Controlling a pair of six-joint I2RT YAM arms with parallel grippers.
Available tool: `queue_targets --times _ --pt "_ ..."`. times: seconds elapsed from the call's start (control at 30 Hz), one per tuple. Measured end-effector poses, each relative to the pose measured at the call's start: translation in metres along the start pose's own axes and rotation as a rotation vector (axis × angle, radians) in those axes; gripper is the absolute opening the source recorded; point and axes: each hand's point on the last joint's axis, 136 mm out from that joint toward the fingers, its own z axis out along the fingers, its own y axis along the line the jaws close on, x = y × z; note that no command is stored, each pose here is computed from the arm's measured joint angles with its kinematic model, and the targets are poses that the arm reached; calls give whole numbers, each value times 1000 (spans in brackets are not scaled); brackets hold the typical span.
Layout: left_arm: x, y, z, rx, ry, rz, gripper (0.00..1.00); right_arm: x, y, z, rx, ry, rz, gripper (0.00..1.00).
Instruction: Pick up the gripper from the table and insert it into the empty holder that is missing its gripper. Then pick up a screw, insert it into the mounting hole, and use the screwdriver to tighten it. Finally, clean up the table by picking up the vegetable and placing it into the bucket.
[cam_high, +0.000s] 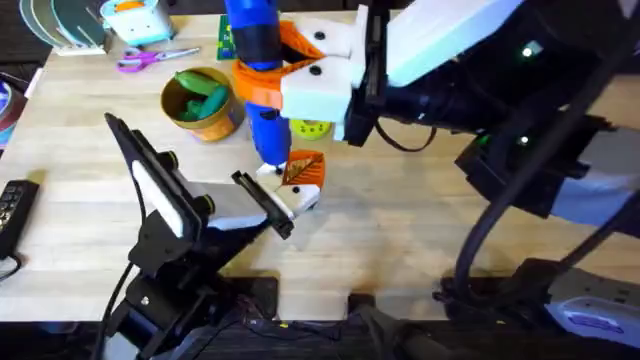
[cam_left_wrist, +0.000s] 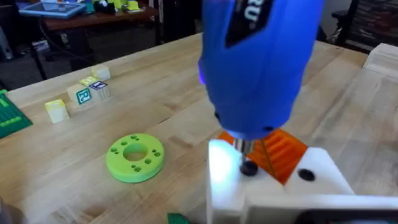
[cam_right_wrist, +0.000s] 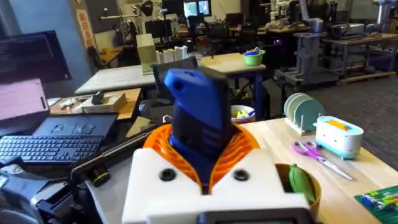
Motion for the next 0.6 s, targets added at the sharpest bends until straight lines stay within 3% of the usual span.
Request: queue_targets --times 0.6 --pt "0 0 0 0 0 0 5 -1 3 -3 -1 12 17 23"
